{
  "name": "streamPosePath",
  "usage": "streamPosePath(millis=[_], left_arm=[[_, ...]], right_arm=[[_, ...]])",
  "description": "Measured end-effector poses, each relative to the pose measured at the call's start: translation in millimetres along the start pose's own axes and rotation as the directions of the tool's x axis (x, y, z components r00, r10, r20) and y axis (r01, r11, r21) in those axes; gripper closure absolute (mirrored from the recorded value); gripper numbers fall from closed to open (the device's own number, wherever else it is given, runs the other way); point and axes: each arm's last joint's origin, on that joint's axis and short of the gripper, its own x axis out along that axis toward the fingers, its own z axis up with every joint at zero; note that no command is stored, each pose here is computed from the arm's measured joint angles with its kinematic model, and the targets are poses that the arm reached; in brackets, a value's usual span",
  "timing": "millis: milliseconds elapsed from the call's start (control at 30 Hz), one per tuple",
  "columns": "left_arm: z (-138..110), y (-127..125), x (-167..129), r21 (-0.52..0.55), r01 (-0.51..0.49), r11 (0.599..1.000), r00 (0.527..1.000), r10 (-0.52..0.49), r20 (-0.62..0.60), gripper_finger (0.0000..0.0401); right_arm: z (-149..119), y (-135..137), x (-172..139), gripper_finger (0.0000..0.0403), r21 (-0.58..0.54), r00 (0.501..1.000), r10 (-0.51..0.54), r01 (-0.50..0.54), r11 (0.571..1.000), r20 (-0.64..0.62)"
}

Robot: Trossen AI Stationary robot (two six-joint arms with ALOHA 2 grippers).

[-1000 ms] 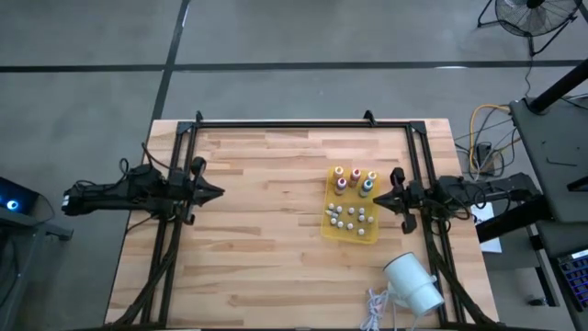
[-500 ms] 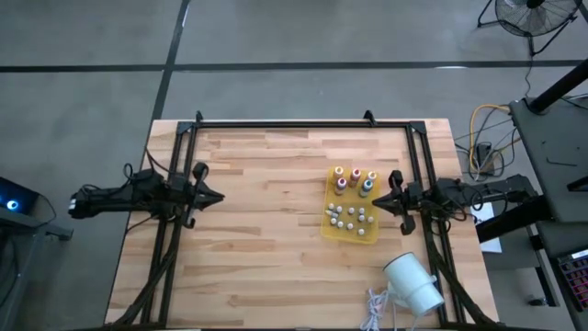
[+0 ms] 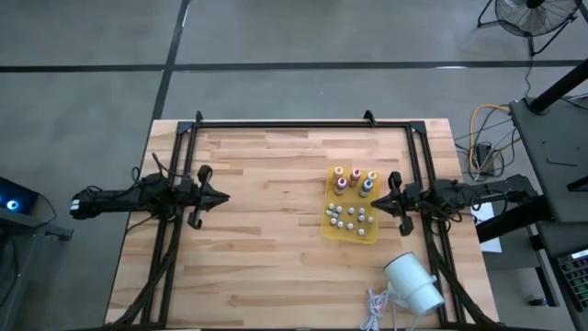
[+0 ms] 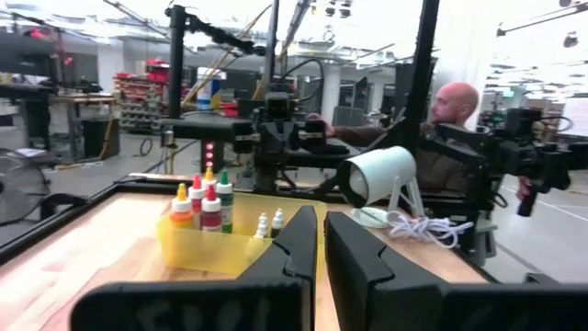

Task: Pick & Place food coloring
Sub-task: Return to Home Position

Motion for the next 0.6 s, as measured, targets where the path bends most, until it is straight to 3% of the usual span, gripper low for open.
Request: streamPosePath(millis=[600], left_arm=[[-4.2,0.9,0.3,0.012,-0.019,1.000,1.000,0.020,-0.021,0.0401]], right_arm=[[-3.8,-0.6,-0.1,0.0390,-0.030,0.999,-0.008,0.006,1.000,-0.040]])
